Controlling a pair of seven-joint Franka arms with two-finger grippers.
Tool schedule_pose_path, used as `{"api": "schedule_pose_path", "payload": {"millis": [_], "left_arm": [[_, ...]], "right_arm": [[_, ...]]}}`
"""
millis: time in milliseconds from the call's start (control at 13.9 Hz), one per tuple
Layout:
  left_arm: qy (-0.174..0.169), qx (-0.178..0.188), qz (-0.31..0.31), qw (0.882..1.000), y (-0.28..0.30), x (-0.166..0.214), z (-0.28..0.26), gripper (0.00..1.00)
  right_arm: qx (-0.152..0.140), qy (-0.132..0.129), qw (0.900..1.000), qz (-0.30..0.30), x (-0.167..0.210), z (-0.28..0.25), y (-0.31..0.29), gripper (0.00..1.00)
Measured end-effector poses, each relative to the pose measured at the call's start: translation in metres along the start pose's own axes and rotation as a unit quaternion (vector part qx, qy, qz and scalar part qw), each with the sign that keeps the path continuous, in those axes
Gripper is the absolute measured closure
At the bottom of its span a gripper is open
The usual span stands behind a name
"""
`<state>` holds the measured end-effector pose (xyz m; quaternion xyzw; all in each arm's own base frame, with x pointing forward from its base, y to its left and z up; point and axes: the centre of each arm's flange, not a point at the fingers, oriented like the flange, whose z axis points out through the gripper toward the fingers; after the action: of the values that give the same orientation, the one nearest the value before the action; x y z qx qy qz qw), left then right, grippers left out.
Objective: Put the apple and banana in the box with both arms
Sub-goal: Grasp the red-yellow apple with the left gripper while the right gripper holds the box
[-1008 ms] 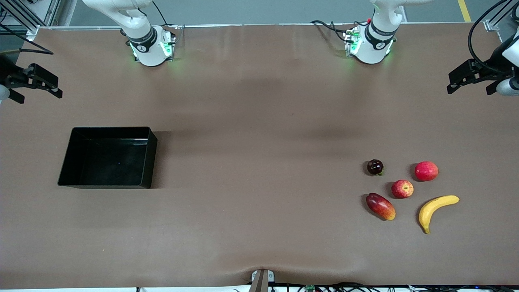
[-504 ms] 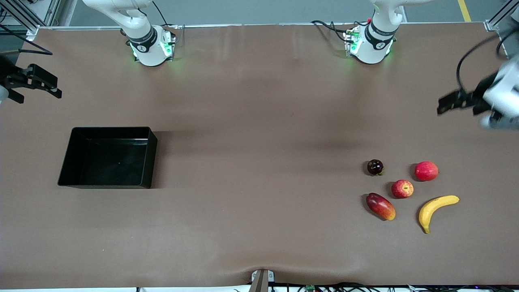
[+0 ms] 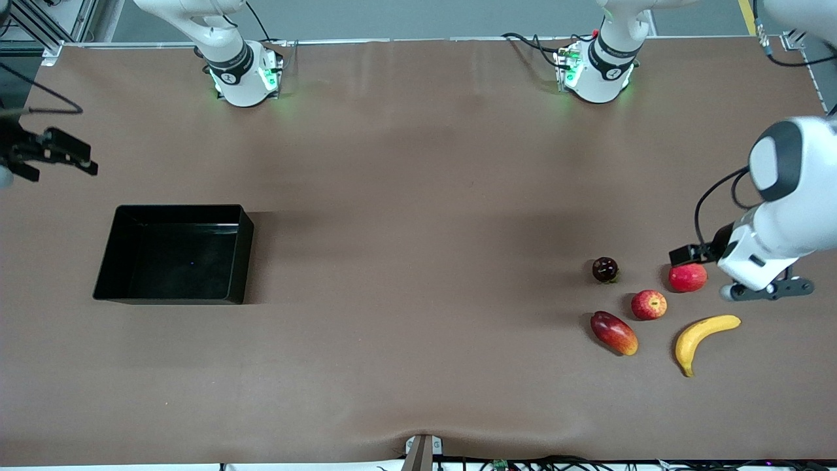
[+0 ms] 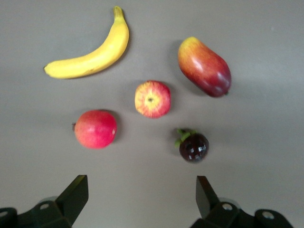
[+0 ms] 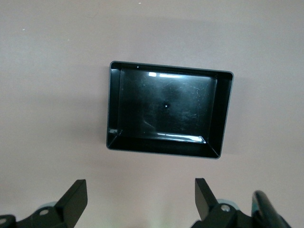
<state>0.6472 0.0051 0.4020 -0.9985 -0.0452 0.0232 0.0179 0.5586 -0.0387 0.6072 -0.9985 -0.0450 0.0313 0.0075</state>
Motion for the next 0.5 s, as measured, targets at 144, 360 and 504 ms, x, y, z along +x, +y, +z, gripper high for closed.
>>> {"api": "schedule_pose_path", "payload": {"millis": [144, 360, 504], "left_arm": [[0.002, -0.002, -0.003, 1.000, -0.004, 0.006, 0.021, 0.00], [0.022, -0.006, -0.007, 1.000, -0.008, 0.016, 0.055, 0.00], [0.026, -0.005, -0.008, 1.000, -0.012, 0.021, 0.084, 0.00]], "right_arm": [[0.002, -0.020, 1.000, 0.003, 0.020, 0.034, 0.006, 0.00], [0.004, -0.041, 0.999, 0.025, 0.045, 0.085, 0.037, 0.00], [0.008, -0.054, 0.998, 0.043, 0.055, 0.118, 0.063, 0.00]]}}
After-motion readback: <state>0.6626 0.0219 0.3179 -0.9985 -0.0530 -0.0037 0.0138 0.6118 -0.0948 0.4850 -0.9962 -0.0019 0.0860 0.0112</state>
